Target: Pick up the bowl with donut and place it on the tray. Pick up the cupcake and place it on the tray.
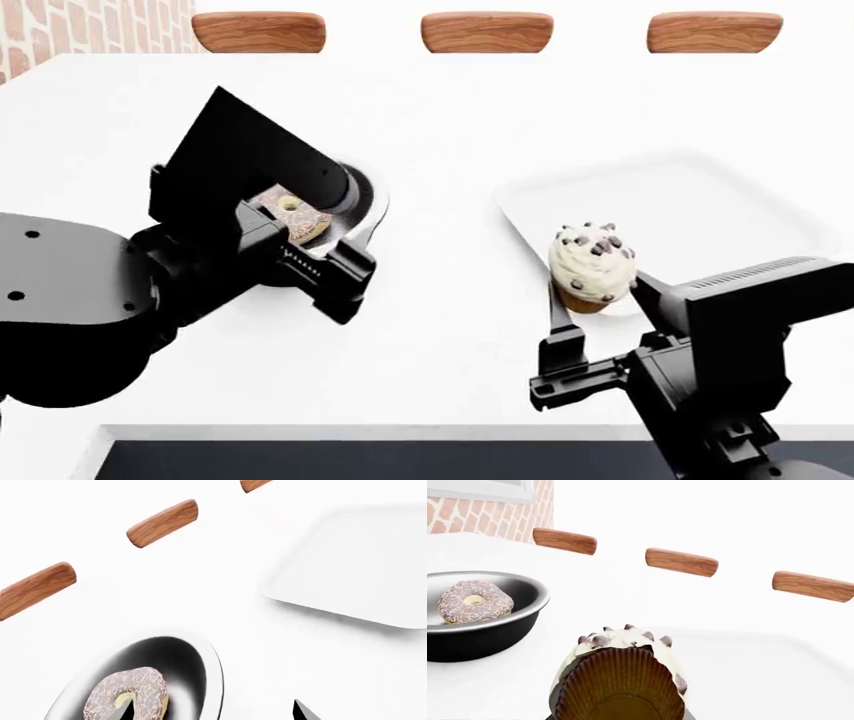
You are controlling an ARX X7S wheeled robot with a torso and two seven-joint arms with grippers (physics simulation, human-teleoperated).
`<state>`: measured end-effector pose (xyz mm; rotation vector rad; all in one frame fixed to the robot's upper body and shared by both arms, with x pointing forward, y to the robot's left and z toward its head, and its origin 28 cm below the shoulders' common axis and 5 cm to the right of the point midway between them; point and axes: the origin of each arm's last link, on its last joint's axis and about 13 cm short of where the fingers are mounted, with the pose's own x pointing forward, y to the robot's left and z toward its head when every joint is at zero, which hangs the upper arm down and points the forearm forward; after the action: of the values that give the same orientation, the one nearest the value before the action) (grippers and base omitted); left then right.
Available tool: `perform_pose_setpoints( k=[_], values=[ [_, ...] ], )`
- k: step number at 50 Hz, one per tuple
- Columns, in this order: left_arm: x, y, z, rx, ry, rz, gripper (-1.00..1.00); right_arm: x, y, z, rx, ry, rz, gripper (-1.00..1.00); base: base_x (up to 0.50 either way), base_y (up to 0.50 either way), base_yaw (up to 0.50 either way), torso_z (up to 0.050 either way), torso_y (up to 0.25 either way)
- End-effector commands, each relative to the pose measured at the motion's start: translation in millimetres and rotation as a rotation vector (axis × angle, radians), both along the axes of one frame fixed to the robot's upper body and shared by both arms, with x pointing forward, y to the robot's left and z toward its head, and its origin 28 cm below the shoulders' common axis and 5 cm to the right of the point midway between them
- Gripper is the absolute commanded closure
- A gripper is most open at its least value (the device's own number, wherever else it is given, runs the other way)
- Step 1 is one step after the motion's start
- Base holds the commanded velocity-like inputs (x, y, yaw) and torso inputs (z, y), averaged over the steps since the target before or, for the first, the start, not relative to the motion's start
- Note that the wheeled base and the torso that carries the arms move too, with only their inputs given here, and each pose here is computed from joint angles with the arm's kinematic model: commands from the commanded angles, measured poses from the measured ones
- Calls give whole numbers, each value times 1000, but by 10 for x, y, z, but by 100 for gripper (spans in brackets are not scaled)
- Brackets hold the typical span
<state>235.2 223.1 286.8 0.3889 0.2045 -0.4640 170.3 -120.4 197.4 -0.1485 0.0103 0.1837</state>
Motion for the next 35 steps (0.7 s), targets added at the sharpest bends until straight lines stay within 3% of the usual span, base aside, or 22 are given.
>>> perform_pose_setpoints(
  k=[1, 18, 35],
  values=[
    [134, 75, -27, 59, 64, -8, -100, 20, -1, 10, -16, -5, -7, 100, 0, 0, 0, 0, 0],
    [301, 36, -109, 155, 158, -46, -100, 43, -11, -11, -13, -2, -13, 100, 0, 0, 0, 0, 0],
    [467, 18, -93, 226, 172, -38, -100, 35, -12, -53, -5, 6, -20, 100, 0, 0, 0, 0, 0]
  ],
)
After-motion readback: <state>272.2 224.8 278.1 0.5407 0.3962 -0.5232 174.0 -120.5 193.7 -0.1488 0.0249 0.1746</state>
